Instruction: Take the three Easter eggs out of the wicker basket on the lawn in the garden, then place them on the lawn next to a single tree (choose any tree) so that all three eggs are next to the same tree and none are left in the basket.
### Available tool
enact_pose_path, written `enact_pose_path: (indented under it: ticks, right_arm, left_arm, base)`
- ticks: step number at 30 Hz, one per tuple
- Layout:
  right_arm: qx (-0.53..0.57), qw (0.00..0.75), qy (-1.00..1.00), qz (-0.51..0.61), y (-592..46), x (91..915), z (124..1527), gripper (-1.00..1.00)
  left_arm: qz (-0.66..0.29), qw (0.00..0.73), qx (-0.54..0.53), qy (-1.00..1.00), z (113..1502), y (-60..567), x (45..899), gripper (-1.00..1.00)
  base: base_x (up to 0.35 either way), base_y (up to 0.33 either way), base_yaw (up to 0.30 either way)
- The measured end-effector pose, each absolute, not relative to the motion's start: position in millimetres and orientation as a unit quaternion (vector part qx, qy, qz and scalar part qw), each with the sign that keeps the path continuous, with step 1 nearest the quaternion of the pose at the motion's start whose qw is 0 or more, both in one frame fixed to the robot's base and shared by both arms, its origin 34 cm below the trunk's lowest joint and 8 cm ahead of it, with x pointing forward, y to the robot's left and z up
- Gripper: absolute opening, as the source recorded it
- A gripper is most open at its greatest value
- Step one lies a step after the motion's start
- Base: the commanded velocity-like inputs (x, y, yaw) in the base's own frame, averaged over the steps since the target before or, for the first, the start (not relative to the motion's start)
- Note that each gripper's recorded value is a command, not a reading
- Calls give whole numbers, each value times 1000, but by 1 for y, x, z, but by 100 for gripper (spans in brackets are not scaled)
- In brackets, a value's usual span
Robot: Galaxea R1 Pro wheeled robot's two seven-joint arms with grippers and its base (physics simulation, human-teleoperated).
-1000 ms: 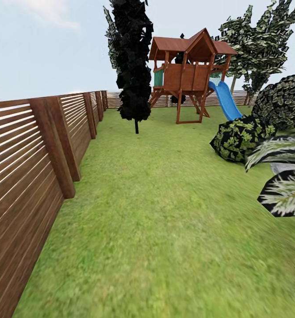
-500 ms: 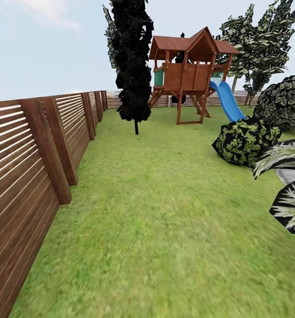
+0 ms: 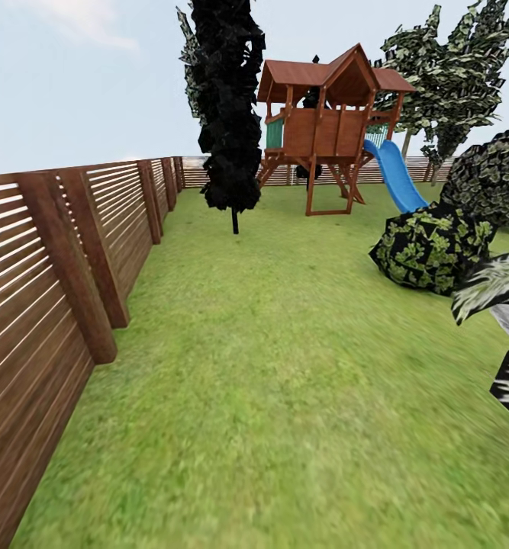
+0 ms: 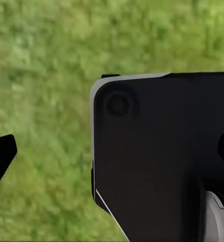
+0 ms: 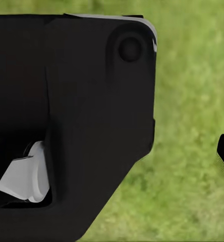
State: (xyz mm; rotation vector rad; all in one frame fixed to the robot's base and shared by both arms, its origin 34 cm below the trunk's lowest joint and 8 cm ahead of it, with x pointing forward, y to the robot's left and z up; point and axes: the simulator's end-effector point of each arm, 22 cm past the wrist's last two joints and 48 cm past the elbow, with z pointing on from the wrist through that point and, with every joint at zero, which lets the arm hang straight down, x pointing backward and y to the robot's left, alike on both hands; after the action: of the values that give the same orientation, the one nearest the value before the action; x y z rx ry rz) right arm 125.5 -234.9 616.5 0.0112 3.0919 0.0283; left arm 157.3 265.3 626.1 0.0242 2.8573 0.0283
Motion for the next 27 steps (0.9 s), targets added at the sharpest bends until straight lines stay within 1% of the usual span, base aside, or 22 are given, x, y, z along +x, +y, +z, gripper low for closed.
enact_pose_path:
  ticks: [27]
  right_arm:
    - [3, 25, 1000, 9, -235, 125, 617, 100]
  left_arm:
    - [10, 142, 8, 990, 626, 265, 157, 100]
  base:
    - [336, 0, 0]
